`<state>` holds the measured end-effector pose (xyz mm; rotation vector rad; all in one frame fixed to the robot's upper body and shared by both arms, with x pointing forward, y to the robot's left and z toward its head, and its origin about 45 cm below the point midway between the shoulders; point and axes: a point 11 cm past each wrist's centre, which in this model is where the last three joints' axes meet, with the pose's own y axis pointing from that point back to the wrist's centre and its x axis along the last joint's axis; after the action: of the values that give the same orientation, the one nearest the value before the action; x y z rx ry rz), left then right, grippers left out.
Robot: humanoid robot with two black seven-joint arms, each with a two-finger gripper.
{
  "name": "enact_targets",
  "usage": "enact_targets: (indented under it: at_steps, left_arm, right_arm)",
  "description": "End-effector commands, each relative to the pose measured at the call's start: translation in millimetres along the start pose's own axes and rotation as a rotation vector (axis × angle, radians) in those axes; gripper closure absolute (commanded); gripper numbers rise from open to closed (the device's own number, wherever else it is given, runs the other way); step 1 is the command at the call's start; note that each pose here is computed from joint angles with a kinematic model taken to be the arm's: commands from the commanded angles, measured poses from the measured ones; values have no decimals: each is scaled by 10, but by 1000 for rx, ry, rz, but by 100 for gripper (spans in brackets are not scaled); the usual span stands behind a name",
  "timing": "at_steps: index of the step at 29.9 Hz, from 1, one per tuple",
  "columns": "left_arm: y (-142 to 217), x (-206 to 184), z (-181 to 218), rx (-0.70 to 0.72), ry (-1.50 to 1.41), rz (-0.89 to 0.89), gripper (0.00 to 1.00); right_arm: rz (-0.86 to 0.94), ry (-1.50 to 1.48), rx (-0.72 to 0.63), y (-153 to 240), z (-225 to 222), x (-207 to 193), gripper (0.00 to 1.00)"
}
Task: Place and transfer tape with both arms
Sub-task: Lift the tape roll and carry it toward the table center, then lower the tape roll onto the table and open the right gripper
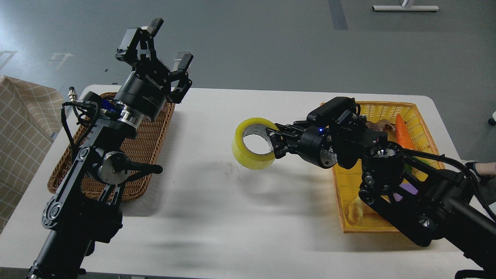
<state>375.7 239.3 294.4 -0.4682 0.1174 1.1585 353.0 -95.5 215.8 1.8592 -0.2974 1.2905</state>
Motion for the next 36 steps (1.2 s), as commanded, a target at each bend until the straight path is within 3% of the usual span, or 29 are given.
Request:
enact_targets:
  at_steps: [1, 36]
  left_arm:
    - [16, 13, -13, 3, 0, 6, 1]
    - [39, 32, 36, -3, -12, -3, 1]
  right_arm:
    - [-15, -11, 5, -49, -50, -72, 88]
    - [-124, -57, -9, -188, -32, -520, 83]
